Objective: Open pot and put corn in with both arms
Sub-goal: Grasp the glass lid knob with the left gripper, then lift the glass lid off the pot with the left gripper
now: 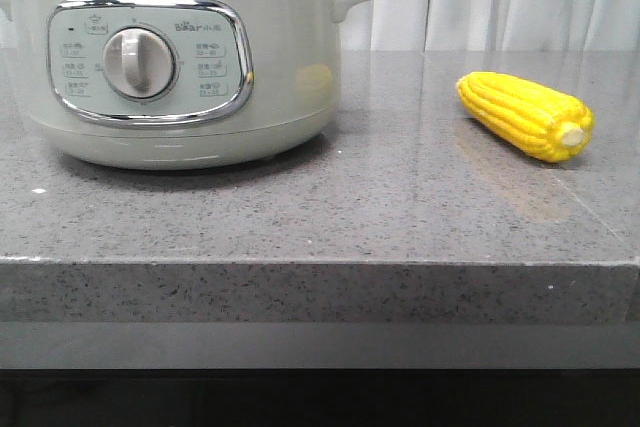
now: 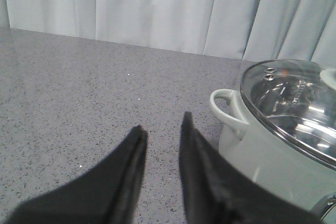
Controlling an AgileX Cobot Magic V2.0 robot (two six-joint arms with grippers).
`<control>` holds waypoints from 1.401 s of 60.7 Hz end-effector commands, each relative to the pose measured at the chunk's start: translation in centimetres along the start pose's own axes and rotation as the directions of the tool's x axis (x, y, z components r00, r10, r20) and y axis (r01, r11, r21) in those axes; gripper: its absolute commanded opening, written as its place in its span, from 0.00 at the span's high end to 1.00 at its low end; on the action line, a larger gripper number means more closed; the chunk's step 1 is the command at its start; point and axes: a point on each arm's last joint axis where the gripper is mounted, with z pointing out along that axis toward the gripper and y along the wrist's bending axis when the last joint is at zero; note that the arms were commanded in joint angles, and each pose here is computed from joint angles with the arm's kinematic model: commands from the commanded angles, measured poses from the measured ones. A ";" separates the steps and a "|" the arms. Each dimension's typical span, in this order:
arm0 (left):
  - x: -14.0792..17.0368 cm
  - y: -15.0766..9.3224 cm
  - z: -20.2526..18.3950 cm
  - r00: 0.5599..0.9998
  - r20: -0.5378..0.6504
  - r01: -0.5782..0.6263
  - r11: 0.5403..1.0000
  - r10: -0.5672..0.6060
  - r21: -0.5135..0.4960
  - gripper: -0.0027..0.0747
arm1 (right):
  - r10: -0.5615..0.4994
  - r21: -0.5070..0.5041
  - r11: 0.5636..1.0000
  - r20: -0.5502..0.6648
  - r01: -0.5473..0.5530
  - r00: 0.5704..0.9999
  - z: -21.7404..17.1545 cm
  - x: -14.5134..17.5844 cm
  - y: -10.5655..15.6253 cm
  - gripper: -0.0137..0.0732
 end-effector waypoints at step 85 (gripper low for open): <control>-13.5 -17.3 20.8 0.801 -0.477 -0.080 0.854 0.363 0.514 0.16 | 0.008 0.008 1.000 0.079 -0.009 0.997 -0.1 -1.5 -0.1 0.10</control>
